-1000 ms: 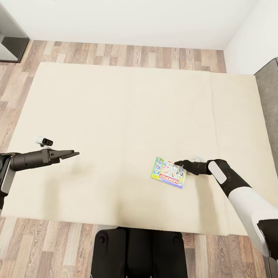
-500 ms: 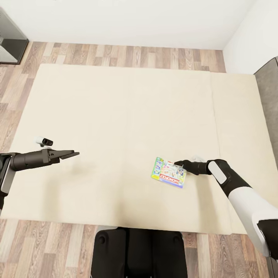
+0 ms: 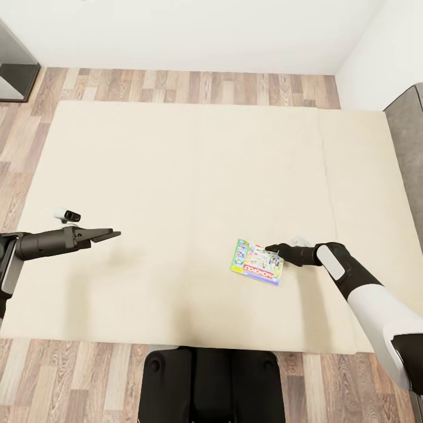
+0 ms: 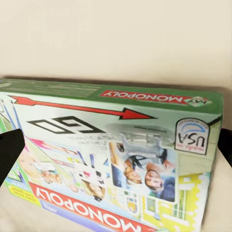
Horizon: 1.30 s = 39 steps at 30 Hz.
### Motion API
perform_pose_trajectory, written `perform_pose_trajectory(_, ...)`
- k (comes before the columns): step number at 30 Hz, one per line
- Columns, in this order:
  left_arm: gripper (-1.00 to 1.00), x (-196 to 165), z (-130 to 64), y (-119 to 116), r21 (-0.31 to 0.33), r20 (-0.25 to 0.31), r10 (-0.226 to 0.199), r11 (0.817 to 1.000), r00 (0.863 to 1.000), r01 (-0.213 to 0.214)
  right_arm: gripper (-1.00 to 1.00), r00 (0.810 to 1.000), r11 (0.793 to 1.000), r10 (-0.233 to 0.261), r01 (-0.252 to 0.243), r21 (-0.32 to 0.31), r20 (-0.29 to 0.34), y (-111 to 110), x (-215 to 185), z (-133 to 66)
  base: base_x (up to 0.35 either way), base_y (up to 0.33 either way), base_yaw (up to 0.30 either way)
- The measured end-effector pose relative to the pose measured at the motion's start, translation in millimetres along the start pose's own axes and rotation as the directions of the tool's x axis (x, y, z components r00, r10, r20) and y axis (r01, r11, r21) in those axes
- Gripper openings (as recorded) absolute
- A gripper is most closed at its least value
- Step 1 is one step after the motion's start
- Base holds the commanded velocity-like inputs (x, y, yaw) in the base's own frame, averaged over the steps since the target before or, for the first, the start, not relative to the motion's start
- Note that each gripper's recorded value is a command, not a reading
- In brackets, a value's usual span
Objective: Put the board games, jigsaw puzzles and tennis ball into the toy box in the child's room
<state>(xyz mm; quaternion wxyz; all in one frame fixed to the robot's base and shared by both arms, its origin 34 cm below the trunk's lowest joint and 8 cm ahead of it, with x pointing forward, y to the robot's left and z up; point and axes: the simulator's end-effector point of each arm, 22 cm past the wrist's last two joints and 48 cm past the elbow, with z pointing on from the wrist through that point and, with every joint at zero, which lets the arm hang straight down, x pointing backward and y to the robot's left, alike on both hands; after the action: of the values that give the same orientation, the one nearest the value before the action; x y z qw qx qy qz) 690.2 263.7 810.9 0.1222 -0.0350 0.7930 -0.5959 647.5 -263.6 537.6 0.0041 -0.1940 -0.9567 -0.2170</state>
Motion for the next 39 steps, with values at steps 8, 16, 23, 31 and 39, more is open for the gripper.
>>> perform_pose_trajectory(8, 1.00, 0.1, 0.0, 0.1, -0.001, 0.000, 0.000, 1.000, 1.000, 0.000, 1.00, 1.000, 1.000, 0.000, 0.000, 0.000, 0.000, 0.1, -0.2, 0.0, 0.000, 0.087, -0.001)
perform_pose_trajectory(16, 1.00, 0.1, 0.0, 0.2, -0.001, -0.001, 0.000, 1.000, 1.000, 0.000, 1.00, 1.000, 1.000, 0.000, 0.000, 0.000, 0.000, 0.2, -0.1, 0.0, 0.000, 0.068, 0.000)
perform_pose_trajectory(23, 1.00, 0.0, 0.0, 0.1, 0.000, 0.000, 0.000, 1.000, 1.000, 0.000, 1.00, 1.000, 1.000, -0.001, 0.001, 0.001, 0.000, -0.1, 0.3, 0.1, 0.000, 0.052, 0.000)
perform_pose_trajectory(31, 1.00, -0.1, -0.1, 0.0, 0.000, 0.000, 0.000, 1.000, 1.000, 0.000, 1.00, 1.000, 1.000, -0.002, 0.002, 0.000, 0.000, 0.0, 0.4, 0.2, 0.000, 0.091, -0.003)
perform_pose_trajectory(39, 1.00, -0.6, -0.4, -0.6, 0.000, 0.001, 0.001, 1.000, 1.000, -0.001, 1.00, 1.000, 1.000, -0.005, 0.005, 0.001, -0.002, 0.1, 1.0, 0.1, 0.000, 0.077, -0.026)
